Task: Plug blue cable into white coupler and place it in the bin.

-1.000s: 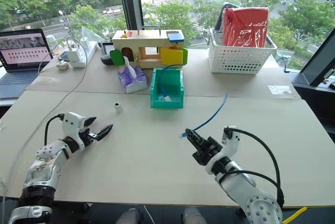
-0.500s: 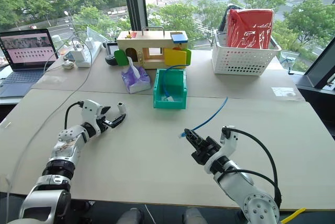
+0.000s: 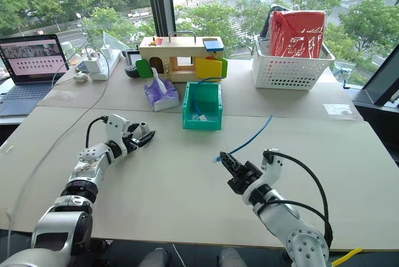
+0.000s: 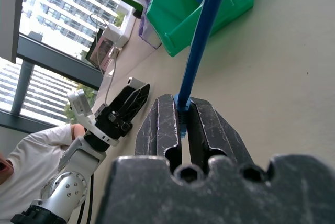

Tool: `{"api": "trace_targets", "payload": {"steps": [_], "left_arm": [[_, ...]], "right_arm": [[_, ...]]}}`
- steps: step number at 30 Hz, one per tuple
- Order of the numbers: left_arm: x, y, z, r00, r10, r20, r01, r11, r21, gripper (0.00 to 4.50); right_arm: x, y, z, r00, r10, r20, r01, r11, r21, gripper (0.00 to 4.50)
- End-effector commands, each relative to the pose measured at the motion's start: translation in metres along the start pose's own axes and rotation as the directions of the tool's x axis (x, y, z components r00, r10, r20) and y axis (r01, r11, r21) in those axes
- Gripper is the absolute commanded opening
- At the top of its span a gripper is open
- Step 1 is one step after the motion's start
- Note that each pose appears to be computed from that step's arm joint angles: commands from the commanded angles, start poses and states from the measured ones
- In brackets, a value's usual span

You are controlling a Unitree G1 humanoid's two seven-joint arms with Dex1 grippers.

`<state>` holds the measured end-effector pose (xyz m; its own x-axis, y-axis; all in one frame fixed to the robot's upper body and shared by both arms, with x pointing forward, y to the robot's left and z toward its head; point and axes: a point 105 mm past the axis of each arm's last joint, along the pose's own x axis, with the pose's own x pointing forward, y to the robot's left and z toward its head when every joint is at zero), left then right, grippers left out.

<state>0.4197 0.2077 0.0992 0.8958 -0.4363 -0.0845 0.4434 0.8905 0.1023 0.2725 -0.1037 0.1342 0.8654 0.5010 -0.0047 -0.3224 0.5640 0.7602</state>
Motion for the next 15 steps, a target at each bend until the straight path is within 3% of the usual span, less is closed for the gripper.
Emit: {"api": "trace_targets", "payload": {"steps": [1, 5, 9, 12, 15], "left_arm": [[0.007, -0.008, 0.000, 1.000, -0.013, 0.017, 0.013, 1.000, -0.018, 2.11], [0.012, -0.013, 0.002, 1.000, -0.017, 0.026, 0.017, 1.000, -0.023, 0.71], [0.018, -0.034, 0.013, 0.987, -0.148, 0.063, 0.149, 0.989, -0.004, 0.64], [0.011, -0.080, 0.030, 0.874, -0.477, 0.099, 0.477, 0.879, 0.018, 0.64], [0.001, -0.110, 0.034, 0.760, -0.648, 0.044, 0.646, 0.761, 0.057, 0.64]], "right_arm": [[0.001, 0.007, 0.009, 0.999, 0.034, 0.026, -0.033, 0.999, -0.022, 0.00], [0.003, 0.006, 0.010, 0.999, 0.034, 0.029, -0.034, 0.999, -0.022, 0.00], [0.004, 0.007, 0.010, 0.999, 0.044, 0.024, -0.044, 0.999, -0.019, 0.00], [0.002, 0.007, 0.015, 0.998, 0.054, 0.031, -0.054, 0.998, -0.026, 0.00], [0.000, 0.007, 0.020, 0.998, 0.054, 0.038, -0.052, 0.997, -0.054, 0.00]]}}
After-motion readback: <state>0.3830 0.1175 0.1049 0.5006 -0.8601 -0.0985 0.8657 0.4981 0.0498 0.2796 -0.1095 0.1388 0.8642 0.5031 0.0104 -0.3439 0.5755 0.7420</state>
